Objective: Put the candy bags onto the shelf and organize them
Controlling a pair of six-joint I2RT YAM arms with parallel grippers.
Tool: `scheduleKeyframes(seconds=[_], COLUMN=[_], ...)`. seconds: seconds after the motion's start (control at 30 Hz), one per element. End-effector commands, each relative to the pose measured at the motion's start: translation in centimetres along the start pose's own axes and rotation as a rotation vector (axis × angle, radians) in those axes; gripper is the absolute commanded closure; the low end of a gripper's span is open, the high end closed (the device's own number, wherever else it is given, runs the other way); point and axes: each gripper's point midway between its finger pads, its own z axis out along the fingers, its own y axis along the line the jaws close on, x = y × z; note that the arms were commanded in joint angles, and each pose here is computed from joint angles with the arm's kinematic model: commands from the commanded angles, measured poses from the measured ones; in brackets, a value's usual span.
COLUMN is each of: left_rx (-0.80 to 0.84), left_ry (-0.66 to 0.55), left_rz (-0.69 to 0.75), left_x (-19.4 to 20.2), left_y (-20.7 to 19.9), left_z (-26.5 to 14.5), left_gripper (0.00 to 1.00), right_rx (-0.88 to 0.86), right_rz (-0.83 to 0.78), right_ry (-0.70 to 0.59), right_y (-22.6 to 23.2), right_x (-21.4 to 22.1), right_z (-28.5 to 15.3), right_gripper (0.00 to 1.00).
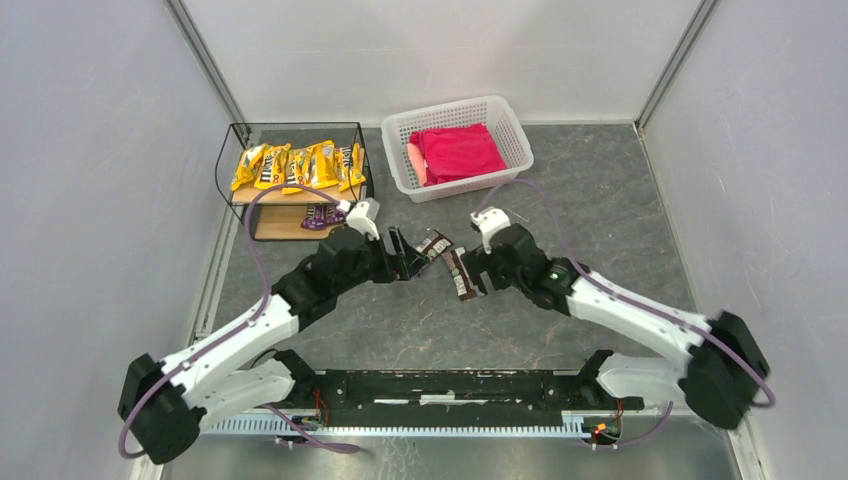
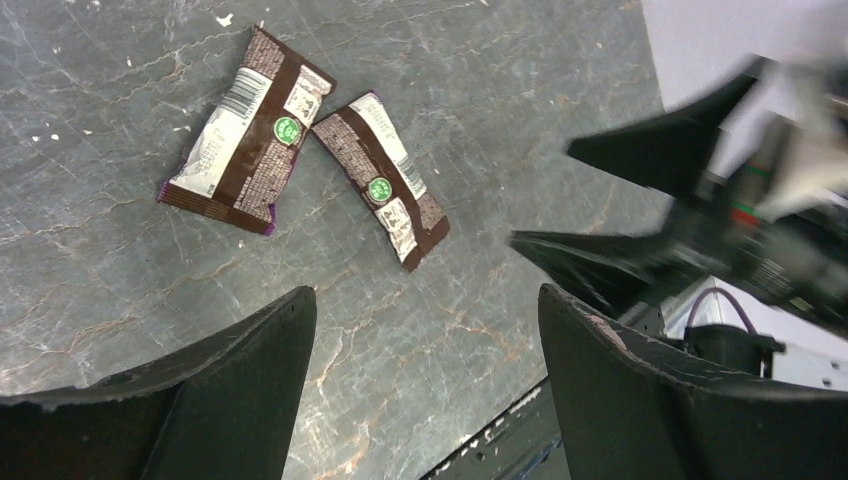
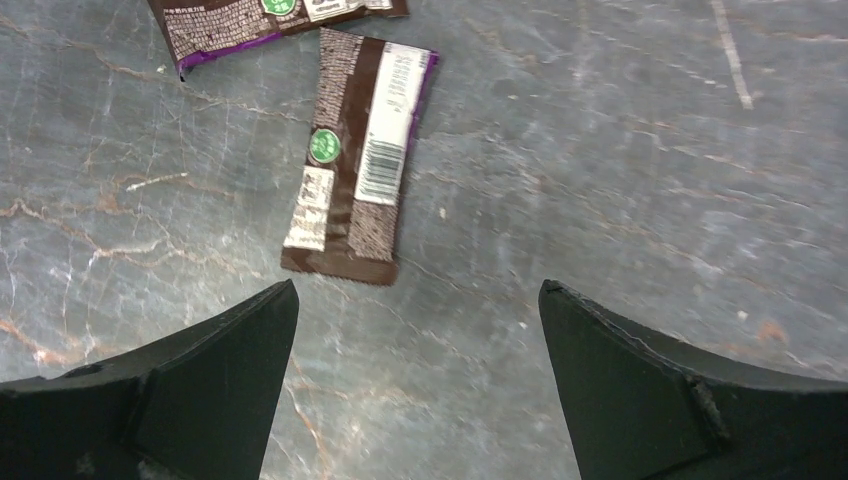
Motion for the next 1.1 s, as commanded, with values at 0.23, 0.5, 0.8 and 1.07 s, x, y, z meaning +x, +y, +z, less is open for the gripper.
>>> scheduleKeyframes(seconds=[0.23, 0.5, 0.8, 1.07], left_rx=[0.131, 0.091, 0.1, 0.078], left_ry=[-0.029, -0.104, -0.129, -0.114], left_rz=[0.12, 0.185, 0.178, 0.178], left_x=[-0.1, -1.9, -2.1, -2.1], left_y=[-1.7, -1.3, -1.3, -1.1], left_z=[-7.4, -10.1, -11.0, -10.5], left_gripper=[0.07, 0.04, 0.04, 0.04], right_rx=[-0.107, 0.01, 0.122, 0.116], right_rz=[0.057, -0.005, 0.019, 0.058], right_ry=[0.115, 0.179, 0.149, 0.165], right_y=[5.9, 6.7, 4.5, 4.0], right_x=[-1.8, -0.5, 0.6, 2.5], right_z=[6.9, 9.3, 9.5, 10.3], right_gripper=[0.02, 0.02, 0.05, 0.15])
